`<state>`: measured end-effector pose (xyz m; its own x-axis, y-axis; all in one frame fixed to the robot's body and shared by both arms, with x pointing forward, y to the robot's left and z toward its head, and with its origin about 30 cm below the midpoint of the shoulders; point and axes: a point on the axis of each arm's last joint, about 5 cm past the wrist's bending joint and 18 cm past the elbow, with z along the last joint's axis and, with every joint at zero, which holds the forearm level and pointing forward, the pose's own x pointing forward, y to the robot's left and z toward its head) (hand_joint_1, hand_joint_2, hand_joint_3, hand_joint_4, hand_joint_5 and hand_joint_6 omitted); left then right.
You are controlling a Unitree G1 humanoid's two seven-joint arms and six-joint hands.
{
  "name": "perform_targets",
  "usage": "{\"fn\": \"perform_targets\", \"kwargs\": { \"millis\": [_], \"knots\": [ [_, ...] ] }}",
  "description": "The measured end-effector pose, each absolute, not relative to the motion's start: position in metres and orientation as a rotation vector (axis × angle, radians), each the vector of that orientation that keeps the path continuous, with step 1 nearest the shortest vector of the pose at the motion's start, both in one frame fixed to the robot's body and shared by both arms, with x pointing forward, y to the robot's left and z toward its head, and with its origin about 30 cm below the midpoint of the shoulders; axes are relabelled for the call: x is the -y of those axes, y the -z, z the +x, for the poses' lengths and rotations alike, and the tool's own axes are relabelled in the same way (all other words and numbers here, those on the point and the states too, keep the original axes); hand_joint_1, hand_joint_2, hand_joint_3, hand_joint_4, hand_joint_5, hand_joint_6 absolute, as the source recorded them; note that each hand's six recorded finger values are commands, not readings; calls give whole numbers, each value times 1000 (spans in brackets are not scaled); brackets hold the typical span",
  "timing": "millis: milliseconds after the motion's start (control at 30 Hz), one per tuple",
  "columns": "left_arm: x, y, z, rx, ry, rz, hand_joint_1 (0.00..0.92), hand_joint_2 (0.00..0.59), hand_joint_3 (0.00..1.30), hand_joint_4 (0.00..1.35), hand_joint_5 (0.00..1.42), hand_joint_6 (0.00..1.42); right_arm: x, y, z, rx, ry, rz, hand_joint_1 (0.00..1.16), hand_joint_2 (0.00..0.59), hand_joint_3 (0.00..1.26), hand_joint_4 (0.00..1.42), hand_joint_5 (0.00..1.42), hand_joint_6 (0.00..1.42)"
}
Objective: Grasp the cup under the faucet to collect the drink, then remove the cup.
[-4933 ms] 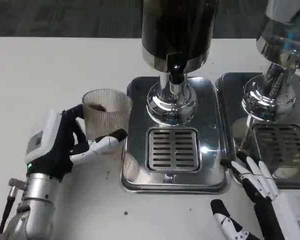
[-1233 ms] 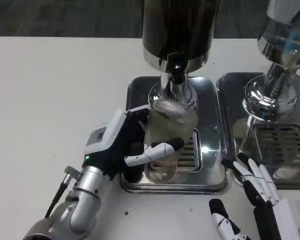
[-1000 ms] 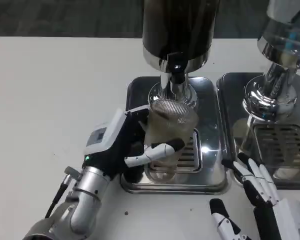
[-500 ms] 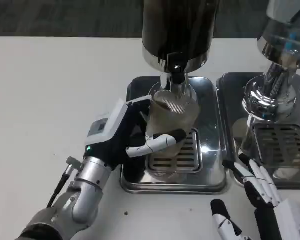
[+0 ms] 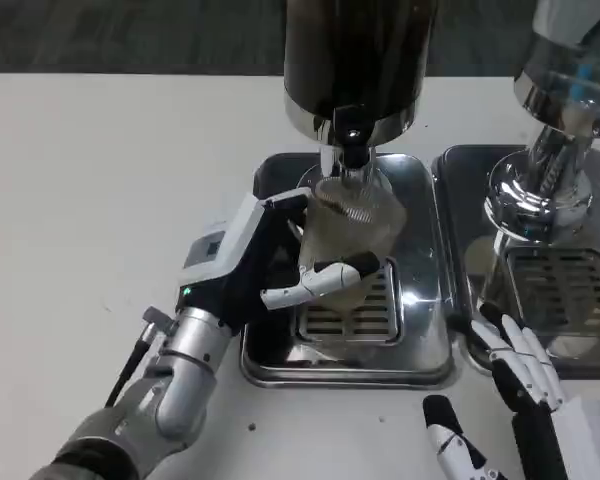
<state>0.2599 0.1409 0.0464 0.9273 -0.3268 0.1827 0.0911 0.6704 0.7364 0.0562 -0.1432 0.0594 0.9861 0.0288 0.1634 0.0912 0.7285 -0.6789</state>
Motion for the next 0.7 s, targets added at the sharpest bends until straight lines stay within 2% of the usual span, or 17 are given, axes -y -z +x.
{"fn": "perform_targets", "kwargs": {
  "millis": [700],
  "knots": [
    [-138, -43, 258, 288, 273, 837, 191, 195, 518, 614, 775, 570, 142, -59, 53, 159, 31, -762, 196, 390, 209, 74, 73, 268]
  ]
}}
